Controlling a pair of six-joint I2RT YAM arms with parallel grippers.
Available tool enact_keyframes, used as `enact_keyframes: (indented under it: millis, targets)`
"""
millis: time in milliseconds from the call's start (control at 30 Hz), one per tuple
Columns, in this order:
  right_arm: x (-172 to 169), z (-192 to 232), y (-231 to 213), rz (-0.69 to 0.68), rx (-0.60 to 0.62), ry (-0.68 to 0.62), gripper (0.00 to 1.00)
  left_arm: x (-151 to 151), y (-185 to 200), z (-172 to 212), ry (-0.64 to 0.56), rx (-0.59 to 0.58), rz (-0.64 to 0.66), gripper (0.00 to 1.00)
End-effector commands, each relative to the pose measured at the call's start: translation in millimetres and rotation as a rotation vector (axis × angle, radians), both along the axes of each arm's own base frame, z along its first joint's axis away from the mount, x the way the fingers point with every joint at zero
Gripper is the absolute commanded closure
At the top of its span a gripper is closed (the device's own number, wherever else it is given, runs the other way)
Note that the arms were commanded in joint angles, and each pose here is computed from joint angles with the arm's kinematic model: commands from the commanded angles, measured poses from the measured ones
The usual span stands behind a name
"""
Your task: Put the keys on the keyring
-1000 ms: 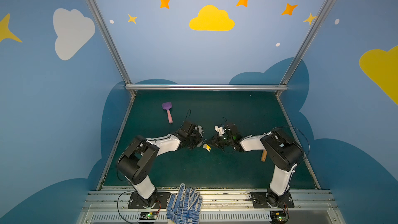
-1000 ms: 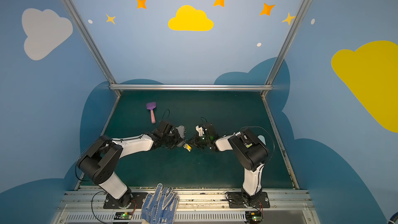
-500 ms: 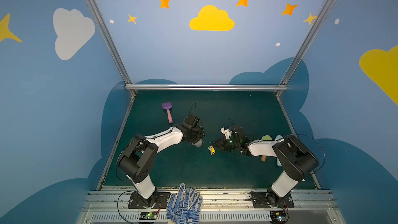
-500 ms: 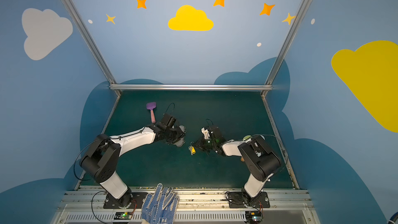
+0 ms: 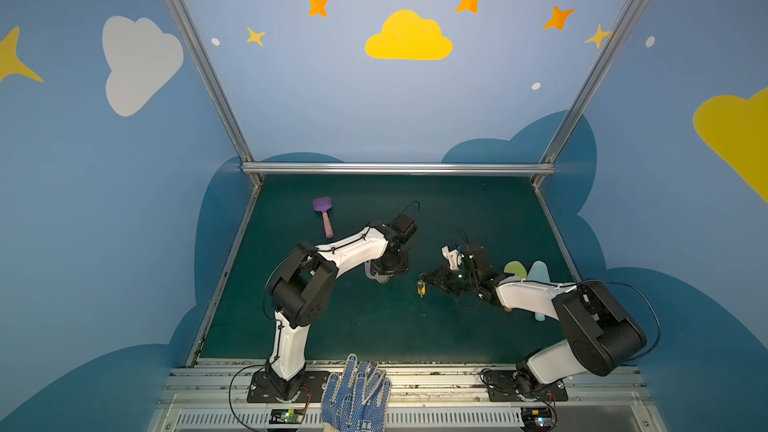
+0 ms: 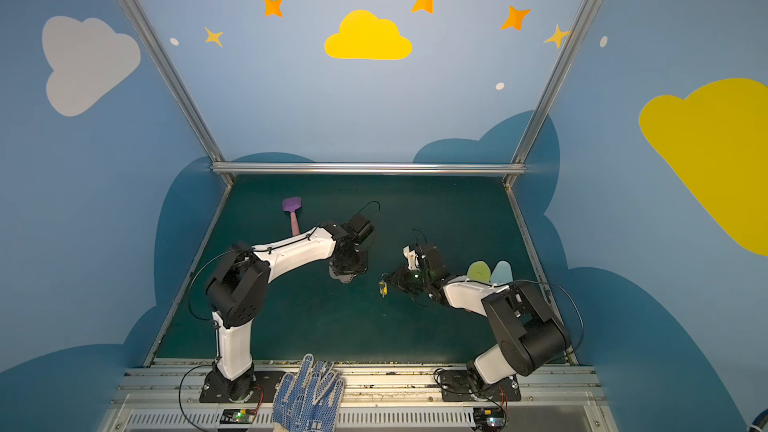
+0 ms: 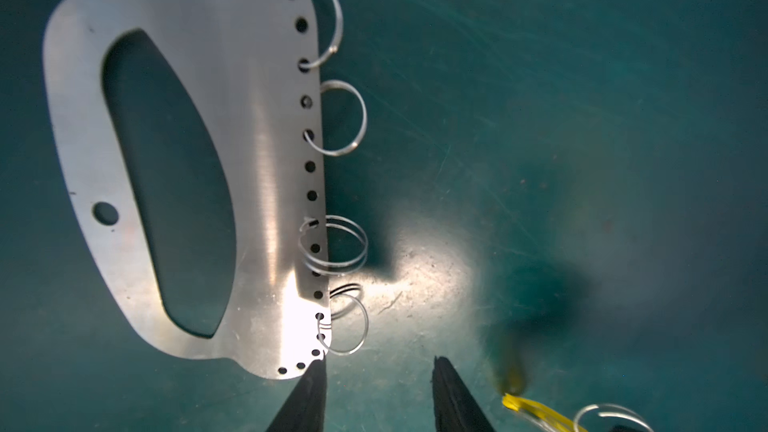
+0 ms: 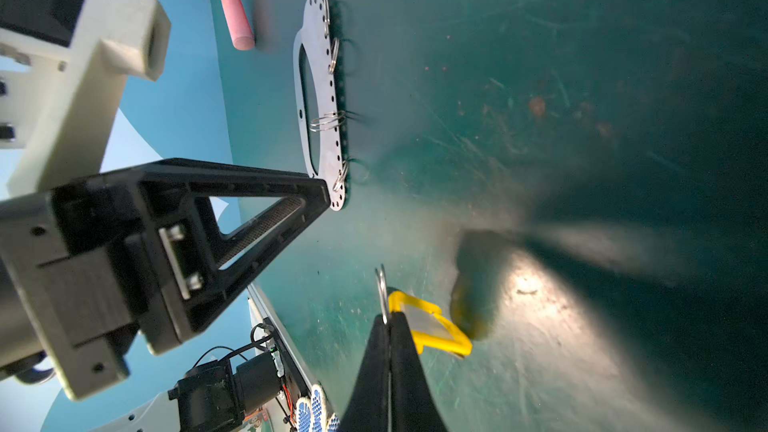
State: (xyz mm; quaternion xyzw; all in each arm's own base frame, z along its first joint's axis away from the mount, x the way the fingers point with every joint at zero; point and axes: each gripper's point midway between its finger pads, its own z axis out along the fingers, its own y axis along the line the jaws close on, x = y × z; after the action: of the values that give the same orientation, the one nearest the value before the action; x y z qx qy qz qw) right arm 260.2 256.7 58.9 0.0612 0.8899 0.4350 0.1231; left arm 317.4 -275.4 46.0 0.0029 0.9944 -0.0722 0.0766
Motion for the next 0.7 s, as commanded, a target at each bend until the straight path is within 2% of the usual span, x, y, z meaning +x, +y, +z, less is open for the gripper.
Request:
enact_keyframes:
  millis: [0, 233, 367, 567, 667]
  targets:
    - [-1, 0, -5, -0.008, -0.006, -0.011, 1.00, -8, 16, -4, 0.023, 0.139, -0.057, 0.56]
    - [0, 3, -5, -0.012, 0.006, -0.018, 1.00, 0, 14, -13, 0.012, 0.197, -0.073, 0.58]
    - [0, 4, -5, -0.014, 0.012, -0.021, 1.00, 5, 14, -20, 0.008, 0.228, -0.080, 0.66]
    - [-1, 5, -3, -0.012, 0.022, -0.018, 1.00, 8, 15, -28, 0.008, 0.251, -0.078, 0.70]
    - [-1, 5, -2, -0.010, 0.028, -0.014, 1.00, 11, 15, -26, -0.004, 0.253, -0.073, 0.75]
